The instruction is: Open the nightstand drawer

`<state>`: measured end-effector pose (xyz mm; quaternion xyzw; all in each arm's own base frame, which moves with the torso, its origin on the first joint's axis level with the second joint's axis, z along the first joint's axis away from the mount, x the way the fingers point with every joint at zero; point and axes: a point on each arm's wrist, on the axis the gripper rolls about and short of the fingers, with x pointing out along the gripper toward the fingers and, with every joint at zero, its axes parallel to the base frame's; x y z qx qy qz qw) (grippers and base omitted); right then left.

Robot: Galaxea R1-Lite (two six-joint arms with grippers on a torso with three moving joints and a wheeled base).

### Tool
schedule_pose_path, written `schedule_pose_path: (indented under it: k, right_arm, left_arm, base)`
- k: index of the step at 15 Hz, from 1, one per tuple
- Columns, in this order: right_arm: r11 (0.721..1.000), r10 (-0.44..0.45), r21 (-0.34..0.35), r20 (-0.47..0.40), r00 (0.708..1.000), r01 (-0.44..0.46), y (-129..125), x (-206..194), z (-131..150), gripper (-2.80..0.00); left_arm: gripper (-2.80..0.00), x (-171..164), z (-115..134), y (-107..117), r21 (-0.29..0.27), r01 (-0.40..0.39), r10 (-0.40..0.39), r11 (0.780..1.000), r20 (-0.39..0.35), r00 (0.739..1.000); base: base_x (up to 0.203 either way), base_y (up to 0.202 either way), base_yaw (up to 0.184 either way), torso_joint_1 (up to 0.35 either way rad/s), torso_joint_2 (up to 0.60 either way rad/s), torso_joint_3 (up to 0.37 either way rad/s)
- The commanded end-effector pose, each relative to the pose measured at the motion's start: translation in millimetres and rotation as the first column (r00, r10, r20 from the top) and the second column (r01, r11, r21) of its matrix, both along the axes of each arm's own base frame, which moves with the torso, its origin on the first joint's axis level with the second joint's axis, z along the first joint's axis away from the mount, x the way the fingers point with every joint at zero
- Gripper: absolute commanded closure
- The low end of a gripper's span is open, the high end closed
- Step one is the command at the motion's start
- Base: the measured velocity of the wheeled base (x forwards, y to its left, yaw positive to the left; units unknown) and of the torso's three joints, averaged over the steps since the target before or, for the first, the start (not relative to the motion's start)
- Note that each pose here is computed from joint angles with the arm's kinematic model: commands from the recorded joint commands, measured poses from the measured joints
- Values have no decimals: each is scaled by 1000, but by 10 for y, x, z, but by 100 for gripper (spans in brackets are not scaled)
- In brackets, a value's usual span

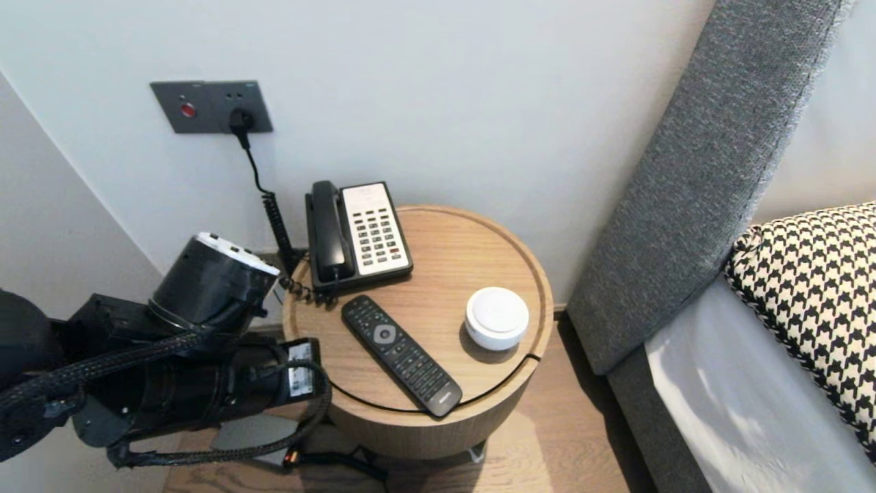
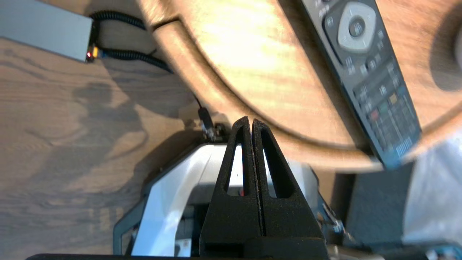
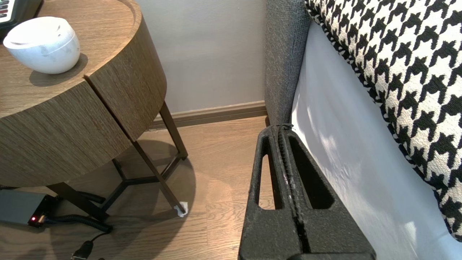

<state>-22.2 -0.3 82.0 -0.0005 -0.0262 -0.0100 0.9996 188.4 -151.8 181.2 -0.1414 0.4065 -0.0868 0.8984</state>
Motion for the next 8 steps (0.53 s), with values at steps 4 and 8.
schedule_pose_path:
  k: [4, 8]
  right_arm:
    - [1000, 0, 0, -27, 1000, 0, 0, 21, -76, 0]
    - [1000, 0, 0, -26, 1000, 0, 0, 20, -76, 0]
  left_arm:
    - [0, 106, -171, -186, 22, -11, 12, 1000, -29, 1000]
    - [0, 113, -260, -257, 27, -8, 10, 1000, -44, 999]
  base:
    - [0, 0, 0, 0, 0, 0]
    - [0, 0, 0, 0, 0, 0]
